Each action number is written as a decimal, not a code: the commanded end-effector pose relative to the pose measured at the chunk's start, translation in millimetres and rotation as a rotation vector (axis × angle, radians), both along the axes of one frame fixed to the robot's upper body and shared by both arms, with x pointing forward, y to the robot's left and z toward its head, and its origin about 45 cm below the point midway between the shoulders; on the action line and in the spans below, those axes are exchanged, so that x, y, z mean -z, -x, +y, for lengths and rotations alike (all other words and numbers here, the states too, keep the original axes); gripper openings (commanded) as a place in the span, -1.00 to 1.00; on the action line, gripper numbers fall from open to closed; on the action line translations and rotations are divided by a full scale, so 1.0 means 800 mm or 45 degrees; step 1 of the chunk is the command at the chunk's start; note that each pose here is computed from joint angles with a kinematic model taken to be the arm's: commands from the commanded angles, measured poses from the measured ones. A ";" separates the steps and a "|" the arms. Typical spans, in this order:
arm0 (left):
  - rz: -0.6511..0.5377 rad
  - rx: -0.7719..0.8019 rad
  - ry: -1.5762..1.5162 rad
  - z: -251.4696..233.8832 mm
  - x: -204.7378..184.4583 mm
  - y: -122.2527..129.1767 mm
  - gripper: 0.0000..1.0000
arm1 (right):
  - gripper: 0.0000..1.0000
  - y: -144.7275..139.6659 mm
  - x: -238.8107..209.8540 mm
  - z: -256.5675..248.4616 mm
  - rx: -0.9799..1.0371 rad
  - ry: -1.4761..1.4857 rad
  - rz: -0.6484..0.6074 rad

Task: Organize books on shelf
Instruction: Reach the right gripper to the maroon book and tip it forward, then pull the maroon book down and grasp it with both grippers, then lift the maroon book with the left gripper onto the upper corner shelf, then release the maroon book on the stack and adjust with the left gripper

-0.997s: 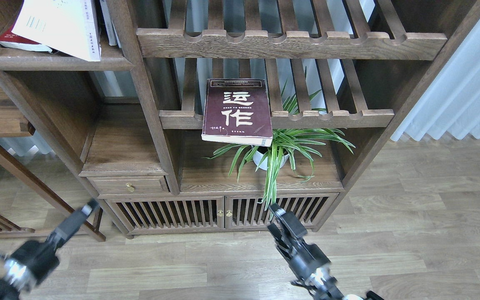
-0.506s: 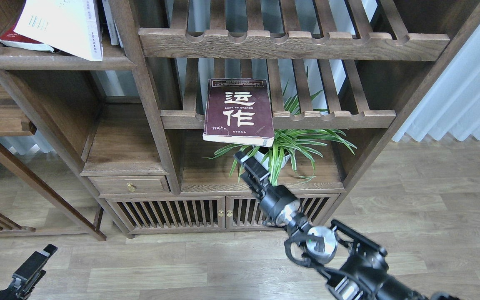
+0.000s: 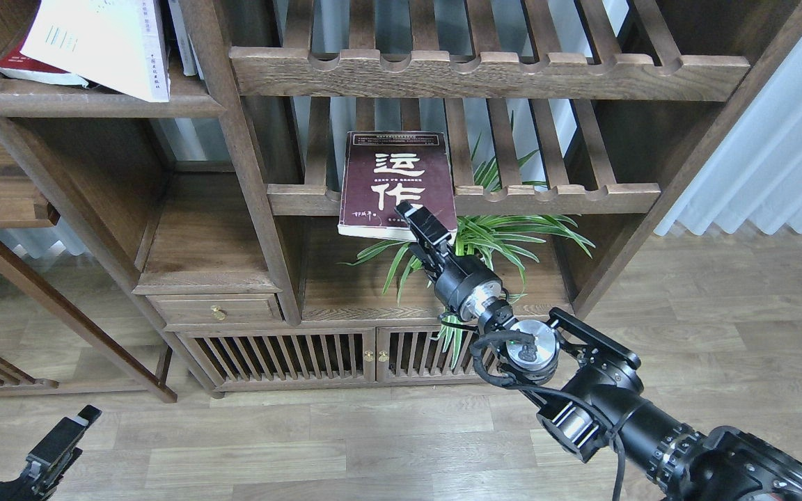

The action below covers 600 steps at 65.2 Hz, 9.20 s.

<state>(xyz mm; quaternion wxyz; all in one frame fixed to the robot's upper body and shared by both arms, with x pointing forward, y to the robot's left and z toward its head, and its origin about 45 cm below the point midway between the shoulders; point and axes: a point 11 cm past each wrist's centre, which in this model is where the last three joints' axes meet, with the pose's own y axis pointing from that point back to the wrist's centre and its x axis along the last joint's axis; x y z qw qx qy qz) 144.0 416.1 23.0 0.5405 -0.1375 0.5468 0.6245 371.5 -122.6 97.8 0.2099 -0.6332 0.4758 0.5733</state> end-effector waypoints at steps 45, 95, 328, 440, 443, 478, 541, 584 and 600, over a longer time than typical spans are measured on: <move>-0.005 -0.019 -0.006 0.005 -0.001 -0.001 0.99 | -0.95 -0.010 -0.041 0.026 -0.059 -0.225 -0.096; -0.046 0.093 0.417 -0.162 0.036 -0.079 0.99 | -0.94 0.177 -0.031 -0.048 -0.220 -0.693 -0.102; -1.106 0.502 -0.939 -0.009 -0.579 -0.393 -1.00 | 0.99 0.315 0.092 0.020 -0.521 -0.536 0.285; -0.900 0.683 -1.454 -0.095 -0.600 -0.479 -0.90 | 0.99 0.332 0.096 0.021 -0.502 -0.559 0.326; -0.877 0.669 -1.469 -0.083 -0.603 -0.476 -0.91 | 0.99 0.332 0.096 0.021 -0.502 -0.559 0.326; -1.052 0.659 -1.402 -0.122 -0.592 -0.486 -0.86 | 0.99 0.333 0.097 0.020 -0.499 -0.560 0.328; -1.346 0.619 -1.150 -0.109 -0.542 -0.421 0.63 | 0.99 0.337 0.100 0.015 -0.456 -0.576 0.347; -1.261 0.689 -0.909 -0.117 -0.443 -0.367 0.63 | 0.99 0.269 0.101 -0.004 -0.302 -0.472 0.228; -1.263 0.651 -0.927 -0.100 -0.454 -0.364 0.63 | 0.99 0.269 0.100 -0.004 -0.300 -0.473 0.227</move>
